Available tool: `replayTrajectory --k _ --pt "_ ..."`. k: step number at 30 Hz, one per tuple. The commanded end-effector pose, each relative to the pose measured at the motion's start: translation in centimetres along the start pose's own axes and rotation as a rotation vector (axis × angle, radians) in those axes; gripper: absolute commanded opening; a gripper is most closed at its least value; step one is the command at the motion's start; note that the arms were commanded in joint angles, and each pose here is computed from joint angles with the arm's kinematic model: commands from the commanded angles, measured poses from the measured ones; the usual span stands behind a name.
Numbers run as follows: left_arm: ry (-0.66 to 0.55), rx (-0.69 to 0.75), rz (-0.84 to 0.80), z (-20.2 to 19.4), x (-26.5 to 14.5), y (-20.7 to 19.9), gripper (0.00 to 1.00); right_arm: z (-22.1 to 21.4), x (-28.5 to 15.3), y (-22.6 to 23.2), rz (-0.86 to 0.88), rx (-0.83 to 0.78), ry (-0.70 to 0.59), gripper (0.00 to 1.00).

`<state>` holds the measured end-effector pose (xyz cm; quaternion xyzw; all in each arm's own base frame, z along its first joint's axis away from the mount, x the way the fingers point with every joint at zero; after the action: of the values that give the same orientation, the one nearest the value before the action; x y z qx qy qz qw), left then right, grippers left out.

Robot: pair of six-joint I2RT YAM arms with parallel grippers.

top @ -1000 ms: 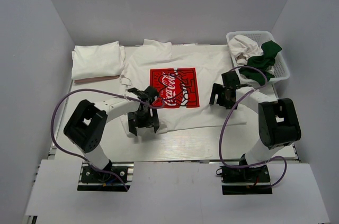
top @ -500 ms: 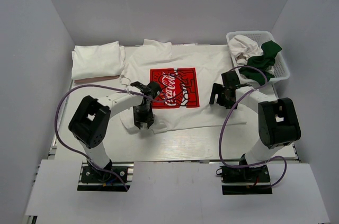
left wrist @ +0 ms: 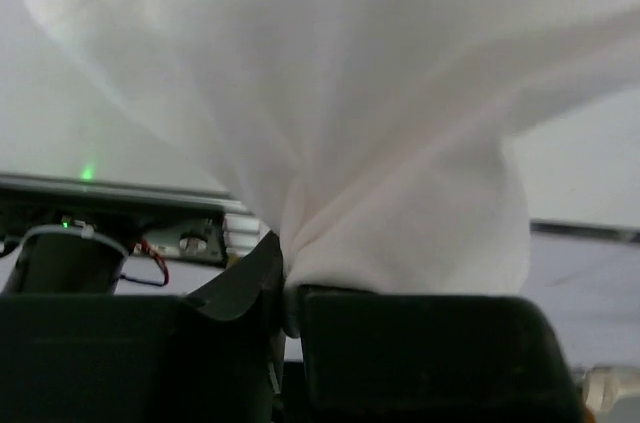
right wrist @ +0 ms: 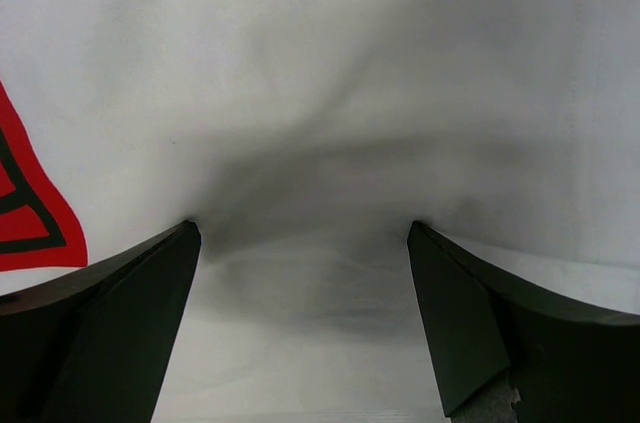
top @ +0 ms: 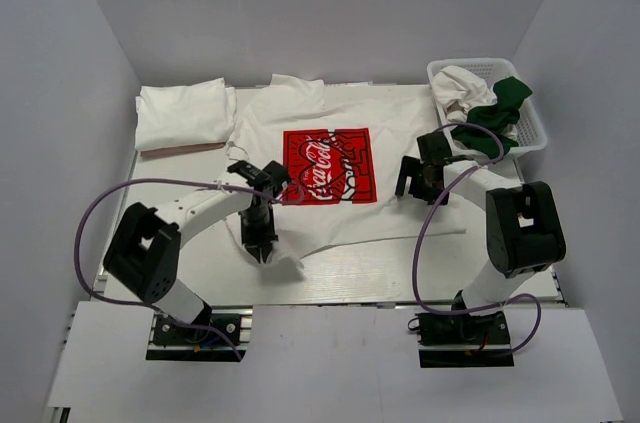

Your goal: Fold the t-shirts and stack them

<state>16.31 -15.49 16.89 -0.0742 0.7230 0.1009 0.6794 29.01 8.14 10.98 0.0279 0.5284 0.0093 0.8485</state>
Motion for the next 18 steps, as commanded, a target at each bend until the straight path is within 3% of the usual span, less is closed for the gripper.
replayTrajectory --k 1,4,7,8,10,11,12,15,18 --pt "0.181 0.034 -0.023 -3.3 -0.5 2.7 0.18 -0.8 0.7 -0.4 -0.036 0.003 0.064 0.90" --pt "0.255 0.044 0.093 -5.1 -0.5 4.9 0.23 -1.0 0.9 -0.5 -0.031 0.001 0.073 0.90" --pt "0.307 0.018 0.047 -6.5 -0.3 6.0 0.31 -1.2 1.1 -0.4 -0.032 -0.005 0.085 0.90" --pt "0.295 0.008 0.035 -6.6 -0.5 6.0 0.53 -1.3 1.2 -0.4 -0.024 -0.010 0.092 0.90" --pt "0.294 -0.001 0.035 -6.8 -0.4 6.2 0.73 -1.2 1.2 -0.1 0.009 -0.014 0.075 0.90" --pt "0.294 -0.013 0.037 -6.8 -0.4 6.2 0.96 -1.1 0.9 0.0 0.021 -0.023 0.065 0.90" --pt "0.265 -0.009 0.038 -6.5 -0.7 6.0 1.00 -0.9 0.9 0.0 0.030 -0.021 0.055 0.90" --pt "0.137 0.005 0.015 -4.4 -2.2 4.4 1.00 -0.1 0.0 0.3 0.047 -0.044 -0.011 0.90" --pt "-0.071 0.036 -0.030 -0.4 -5.3 1.1 1.00 0.9 -1.4 0.4 0.067 -0.052 -0.096 0.90"
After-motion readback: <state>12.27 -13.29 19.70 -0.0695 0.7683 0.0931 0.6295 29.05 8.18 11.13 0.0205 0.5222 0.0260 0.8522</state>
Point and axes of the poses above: each gripper's point midway between its finger pads, its own x axis out along the fingers, its own y axis along the line the jaws close on, z = x × y, the point moved 10 cm from there along -x, back along the fingers, and after that the axes turned 8 degrees about -x, right-handed, at the moved point
